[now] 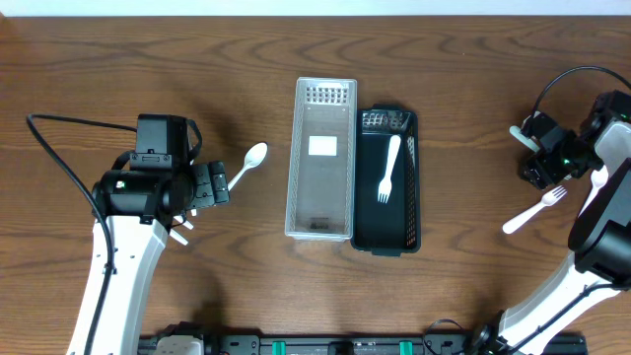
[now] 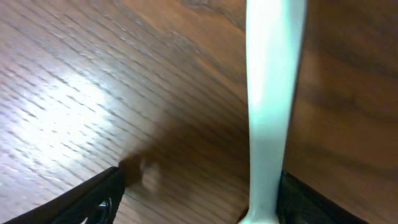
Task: Pack container
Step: 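Move the right gripper back over the forks and grasp one, then carry the second fork into the black tray and release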
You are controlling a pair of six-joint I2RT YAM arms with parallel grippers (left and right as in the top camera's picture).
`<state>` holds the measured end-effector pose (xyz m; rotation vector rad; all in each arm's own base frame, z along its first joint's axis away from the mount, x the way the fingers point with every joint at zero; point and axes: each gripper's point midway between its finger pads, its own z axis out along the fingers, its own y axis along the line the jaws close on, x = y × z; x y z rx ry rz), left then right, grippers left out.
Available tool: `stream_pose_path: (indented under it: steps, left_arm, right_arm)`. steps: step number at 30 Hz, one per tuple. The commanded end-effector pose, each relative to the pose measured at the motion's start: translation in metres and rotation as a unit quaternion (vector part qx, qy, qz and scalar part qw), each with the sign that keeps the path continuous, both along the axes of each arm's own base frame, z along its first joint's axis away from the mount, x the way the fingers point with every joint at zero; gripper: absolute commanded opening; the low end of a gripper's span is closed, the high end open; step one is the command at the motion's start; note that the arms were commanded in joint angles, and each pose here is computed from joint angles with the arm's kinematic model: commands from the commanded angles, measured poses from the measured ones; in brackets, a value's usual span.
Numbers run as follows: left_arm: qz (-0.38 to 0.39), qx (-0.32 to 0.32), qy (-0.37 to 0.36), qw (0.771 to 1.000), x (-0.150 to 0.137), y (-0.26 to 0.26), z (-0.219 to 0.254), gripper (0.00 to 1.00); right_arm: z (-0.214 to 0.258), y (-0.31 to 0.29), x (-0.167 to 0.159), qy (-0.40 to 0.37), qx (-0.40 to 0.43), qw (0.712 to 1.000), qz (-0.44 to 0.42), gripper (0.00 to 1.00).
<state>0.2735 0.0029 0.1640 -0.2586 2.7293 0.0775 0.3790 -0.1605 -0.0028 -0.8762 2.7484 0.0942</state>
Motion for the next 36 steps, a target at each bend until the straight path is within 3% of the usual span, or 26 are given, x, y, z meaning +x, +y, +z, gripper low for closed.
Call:
stream_pose_path:
  steps: [1, 4, 10, 13, 18, 20, 25, 32, 36]
  left_arm:
    - [0.003, -0.002, -0.004, 1.000, 0.0016, -0.0005, 0.0043, 0.98]
    - [0.003, -0.002, -0.004, 1.000, 0.0016, -0.0005, 0.0043, 0.98]
    - [0.003, -0.002, -0.004, 1.000, 0.0015, -0.0005, 0.0042, 0.98]
    - [0.003, -0.002, -0.004, 1.000, 0.0015, -0.0005, 0.0042, 0.98]
    - [0.003, -0.002, -0.004, 1.000, 0.0013, -0.0005, 0.0042, 0.98]
    - [0.003, -0.002, -0.004, 1.000, 0.0013, -0.0005, 0.0042, 0.98]
    - [0.003, -0.002, -0.004, 1.000, 0.0013, -0.0005, 0.0042, 0.98]
    - [0.003, -0.002, -0.004, 1.000, 0.0013, -0.0005, 0.0042, 0.98]
    - [0.003, -0.002, -0.004, 1.000, 0.0014, -0.0005, 0.0042, 0.98]
  right_arm:
    - [-0.0115, 0.0075, -0.0039, 0.013, 0.029, 0.999, -0.019, 0.72]
    - [-0.0110, 0.0094, -0.0028, 0.014, 0.039, 0.998, -0.040, 0.62]
    - [-0.0102, 0.0120, -0.0015, 0.021, 0.060, 0.994, -0.094, 0.58]
    - [-0.0102, 0.0122, -0.0017, 0.025, 0.064, 0.991, -0.114, 0.44]
    - [-0.0102, 0.0122, -0.0018, 0.029, 0.069, 0.988, -0.138, 0.38]
    - [-0.0102, 0.0122, -0.0019, 0.031, 0.071, 0.987, -0.144, 0.30]
    - [-0.0102, 0.0122, -0.0017, 0.035, 0.077, 0.982, -0.172, 0.23]
    - [-0.0101, 0.0126, -0.0013, 0.040, 0.084, 0.975, -0.200, 0.22]
    - [-0.0096, 0.0106, 0.0028, 0.038, 0.090, 0.966, -0.240, 0.14]
